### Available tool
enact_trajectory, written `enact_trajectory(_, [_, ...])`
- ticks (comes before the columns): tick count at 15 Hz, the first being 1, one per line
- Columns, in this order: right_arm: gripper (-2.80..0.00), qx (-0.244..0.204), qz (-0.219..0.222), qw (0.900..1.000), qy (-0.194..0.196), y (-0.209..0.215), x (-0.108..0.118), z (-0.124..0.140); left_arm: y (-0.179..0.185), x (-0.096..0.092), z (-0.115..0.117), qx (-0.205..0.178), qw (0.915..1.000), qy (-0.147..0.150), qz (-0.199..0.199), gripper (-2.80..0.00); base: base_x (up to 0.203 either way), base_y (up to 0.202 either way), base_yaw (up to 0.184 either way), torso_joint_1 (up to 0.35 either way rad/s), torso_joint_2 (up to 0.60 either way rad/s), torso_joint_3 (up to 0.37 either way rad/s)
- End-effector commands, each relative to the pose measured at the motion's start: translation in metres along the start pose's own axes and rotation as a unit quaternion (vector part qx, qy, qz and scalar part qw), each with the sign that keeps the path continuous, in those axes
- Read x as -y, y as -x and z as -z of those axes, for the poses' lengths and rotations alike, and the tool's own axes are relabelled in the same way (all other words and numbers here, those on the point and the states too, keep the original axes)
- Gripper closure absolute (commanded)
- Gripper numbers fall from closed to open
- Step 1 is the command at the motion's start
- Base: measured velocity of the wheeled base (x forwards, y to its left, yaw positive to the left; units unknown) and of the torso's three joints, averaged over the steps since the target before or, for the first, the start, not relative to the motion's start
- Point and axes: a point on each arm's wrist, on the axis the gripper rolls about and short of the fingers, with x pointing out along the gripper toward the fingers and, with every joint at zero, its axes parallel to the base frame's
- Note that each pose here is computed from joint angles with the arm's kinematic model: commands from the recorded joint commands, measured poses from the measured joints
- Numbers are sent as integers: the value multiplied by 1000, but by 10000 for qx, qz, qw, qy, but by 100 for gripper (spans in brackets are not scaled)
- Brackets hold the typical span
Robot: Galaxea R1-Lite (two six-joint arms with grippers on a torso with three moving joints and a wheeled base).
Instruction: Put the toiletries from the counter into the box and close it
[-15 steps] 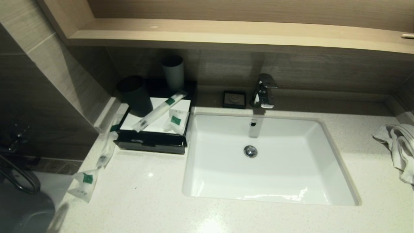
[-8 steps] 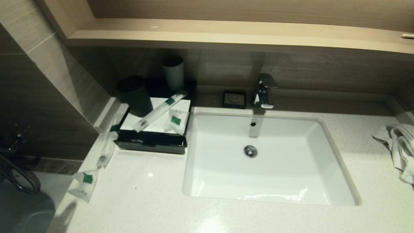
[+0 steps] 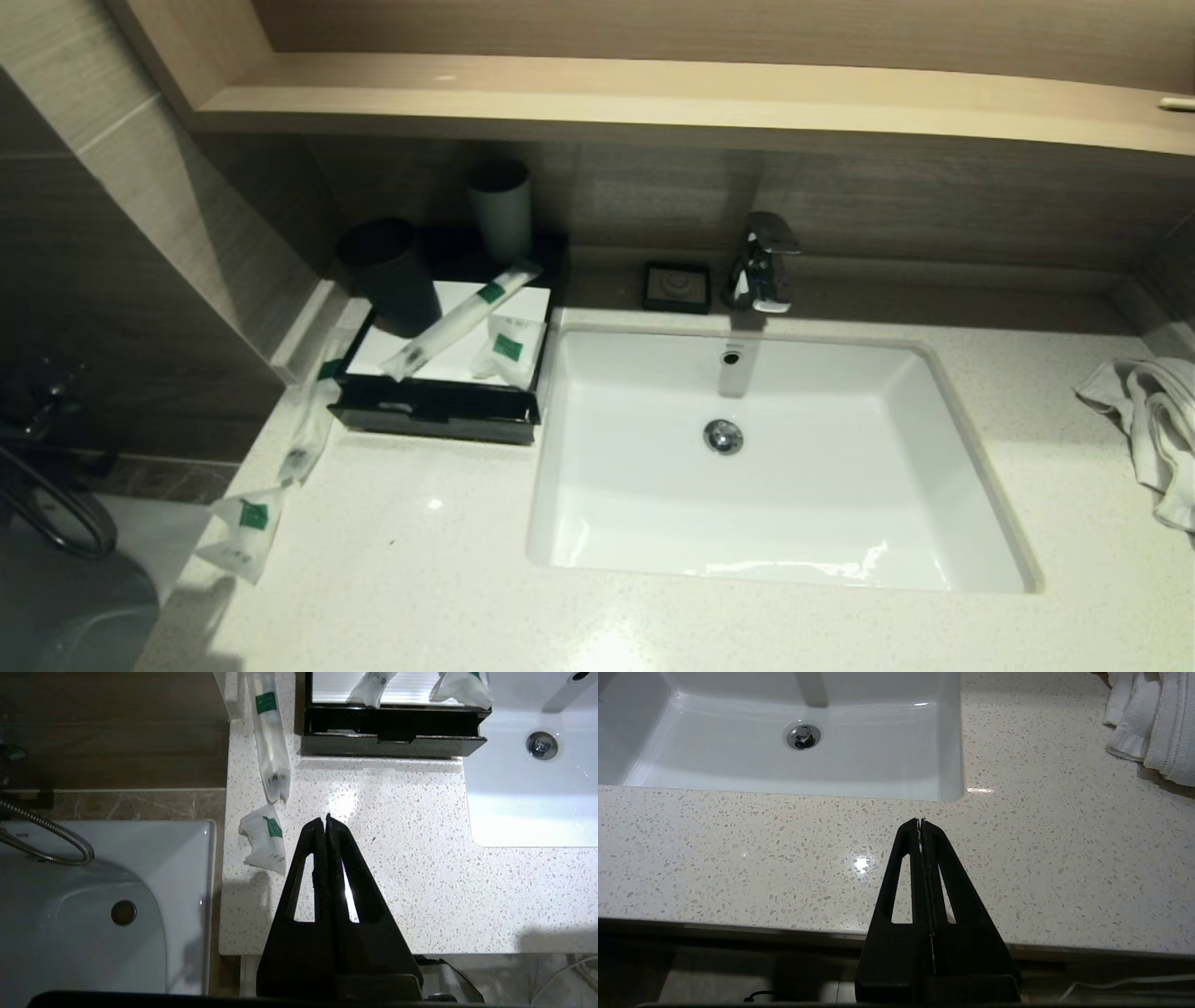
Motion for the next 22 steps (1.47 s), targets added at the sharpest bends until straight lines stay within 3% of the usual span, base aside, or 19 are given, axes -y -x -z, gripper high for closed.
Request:
enact_trajectory(1, [0,1,-5,10000,1,0,0,0,-19,-2,4,-414,9991,83,24,0,0,0,0,0,0,0])
enact_trajectory(4, [0,1,-4,10000,1,0,0,0,-39,-4,5,-779,9966,267,35,0,0,0,0,0,0,0])
enact_trajectory(12, [0,1,1,10000,1,0,0,0,-77,-7,1,-1056,9938,343,-90,0,0,0,0,0,0,0])
enact_trajectory(16, [0,1,-11,10000,1,0,0,0,-95,6,-5,-904,9952,287,-253,0,0,0,0,0,0,0])
enact_trajectory(22, [0,1,-6,10000,1,0,0,0,-116,30,-3,-1152,9926,363,-115,0,0,0,0,0,0,0])
